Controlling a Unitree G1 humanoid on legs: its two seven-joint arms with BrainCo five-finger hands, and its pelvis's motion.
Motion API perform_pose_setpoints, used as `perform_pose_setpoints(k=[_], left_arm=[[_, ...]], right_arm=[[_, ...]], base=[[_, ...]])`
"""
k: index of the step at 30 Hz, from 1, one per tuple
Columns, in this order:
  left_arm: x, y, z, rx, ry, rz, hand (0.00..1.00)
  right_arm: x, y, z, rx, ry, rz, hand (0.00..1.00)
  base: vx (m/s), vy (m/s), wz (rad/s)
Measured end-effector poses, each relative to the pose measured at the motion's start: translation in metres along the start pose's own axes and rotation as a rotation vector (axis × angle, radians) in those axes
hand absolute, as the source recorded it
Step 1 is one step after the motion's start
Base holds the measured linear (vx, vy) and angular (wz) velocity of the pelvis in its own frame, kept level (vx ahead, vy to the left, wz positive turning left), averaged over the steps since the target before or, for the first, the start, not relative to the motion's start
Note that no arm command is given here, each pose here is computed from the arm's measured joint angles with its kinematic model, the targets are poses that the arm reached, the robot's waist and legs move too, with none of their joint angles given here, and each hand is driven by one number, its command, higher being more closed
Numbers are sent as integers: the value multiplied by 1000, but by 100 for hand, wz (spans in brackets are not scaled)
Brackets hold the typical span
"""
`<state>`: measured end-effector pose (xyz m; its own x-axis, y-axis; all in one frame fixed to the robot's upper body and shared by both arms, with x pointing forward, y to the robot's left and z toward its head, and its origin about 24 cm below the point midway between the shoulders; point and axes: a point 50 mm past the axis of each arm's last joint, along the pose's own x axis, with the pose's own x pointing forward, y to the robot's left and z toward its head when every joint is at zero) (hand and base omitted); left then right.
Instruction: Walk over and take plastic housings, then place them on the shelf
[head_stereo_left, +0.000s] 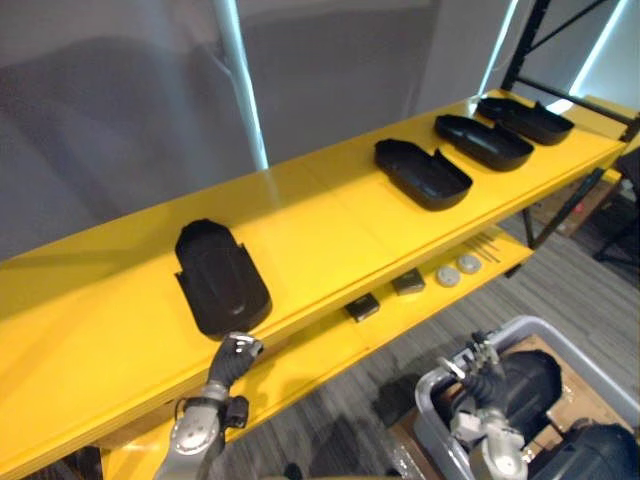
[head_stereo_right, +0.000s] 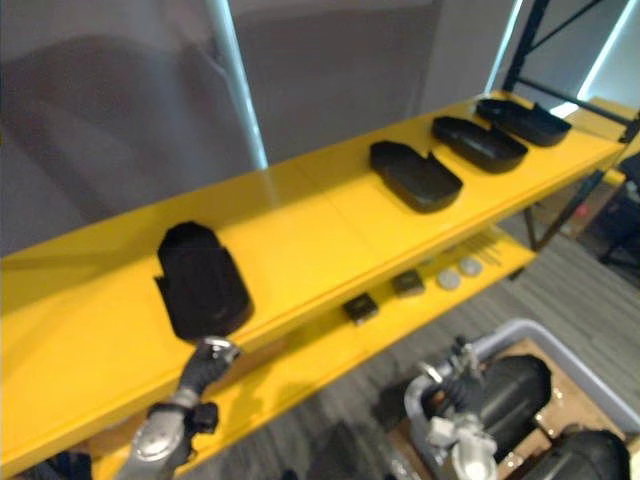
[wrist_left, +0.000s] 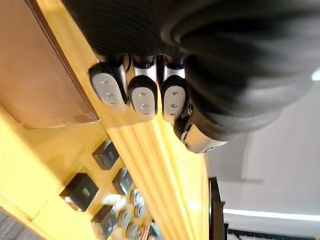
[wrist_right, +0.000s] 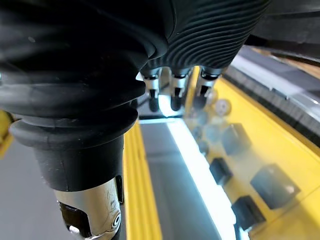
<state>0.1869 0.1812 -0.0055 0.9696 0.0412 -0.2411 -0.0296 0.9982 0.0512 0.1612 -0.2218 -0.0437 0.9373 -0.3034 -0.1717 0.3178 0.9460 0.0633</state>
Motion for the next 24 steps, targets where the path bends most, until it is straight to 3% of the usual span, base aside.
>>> perform_pose_setpoints(k=[17, 24], left_arm=[[19, 27, -7, -70, 47, 346, 100], [19, 32, -5, -90, 44, 391, 100]], right_arm=[[-5, -11, -2, -11, 9, 7, 0], [-8, -10, -3, -14, 16, 31, 0]], base=[[-67, -30, -8], [5, -25, -1]])
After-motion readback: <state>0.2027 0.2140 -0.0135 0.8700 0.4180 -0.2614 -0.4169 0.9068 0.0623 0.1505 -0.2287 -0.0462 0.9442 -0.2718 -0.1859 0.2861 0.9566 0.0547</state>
